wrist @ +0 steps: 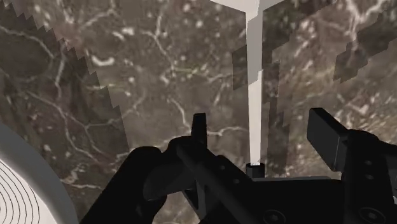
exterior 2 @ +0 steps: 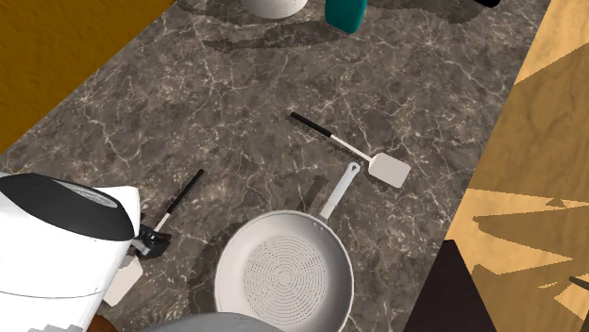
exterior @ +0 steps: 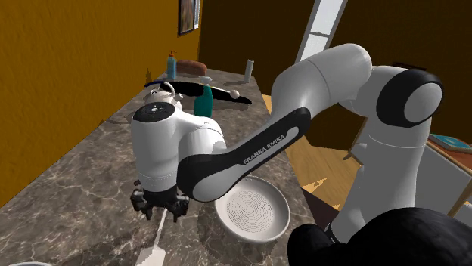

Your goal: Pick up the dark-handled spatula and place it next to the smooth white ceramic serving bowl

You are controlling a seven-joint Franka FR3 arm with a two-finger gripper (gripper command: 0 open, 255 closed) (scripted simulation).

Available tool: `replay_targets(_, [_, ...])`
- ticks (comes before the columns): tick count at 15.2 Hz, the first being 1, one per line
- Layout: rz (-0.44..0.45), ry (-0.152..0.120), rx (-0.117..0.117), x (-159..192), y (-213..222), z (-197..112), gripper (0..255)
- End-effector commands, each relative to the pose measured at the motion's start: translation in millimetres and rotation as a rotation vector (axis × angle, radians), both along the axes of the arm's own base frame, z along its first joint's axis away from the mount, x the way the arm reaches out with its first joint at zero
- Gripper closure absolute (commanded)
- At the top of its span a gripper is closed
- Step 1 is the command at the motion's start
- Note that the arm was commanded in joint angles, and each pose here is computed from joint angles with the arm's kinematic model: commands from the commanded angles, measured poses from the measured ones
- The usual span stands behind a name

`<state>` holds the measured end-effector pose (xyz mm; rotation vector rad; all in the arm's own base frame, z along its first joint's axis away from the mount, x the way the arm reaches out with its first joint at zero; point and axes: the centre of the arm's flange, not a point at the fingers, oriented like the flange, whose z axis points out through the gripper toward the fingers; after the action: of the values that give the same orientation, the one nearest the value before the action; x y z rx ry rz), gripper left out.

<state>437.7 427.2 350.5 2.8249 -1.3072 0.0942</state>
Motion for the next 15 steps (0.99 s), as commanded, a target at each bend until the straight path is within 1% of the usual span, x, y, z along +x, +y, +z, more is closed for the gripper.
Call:
replay_targets(1, [0.000,0.000,0.000,0.0,0.0,0.0,0])
replay_targets(4, [0.000,0.000,0.000,0.0,0.0,0.0,0])
replay_targets(8, [0.000,0.000,0.000,-2.2,2.5,49.9,0])
replay_targets(15, [0.000,0.000,0.000,-2.2,2.5,49.9,0])
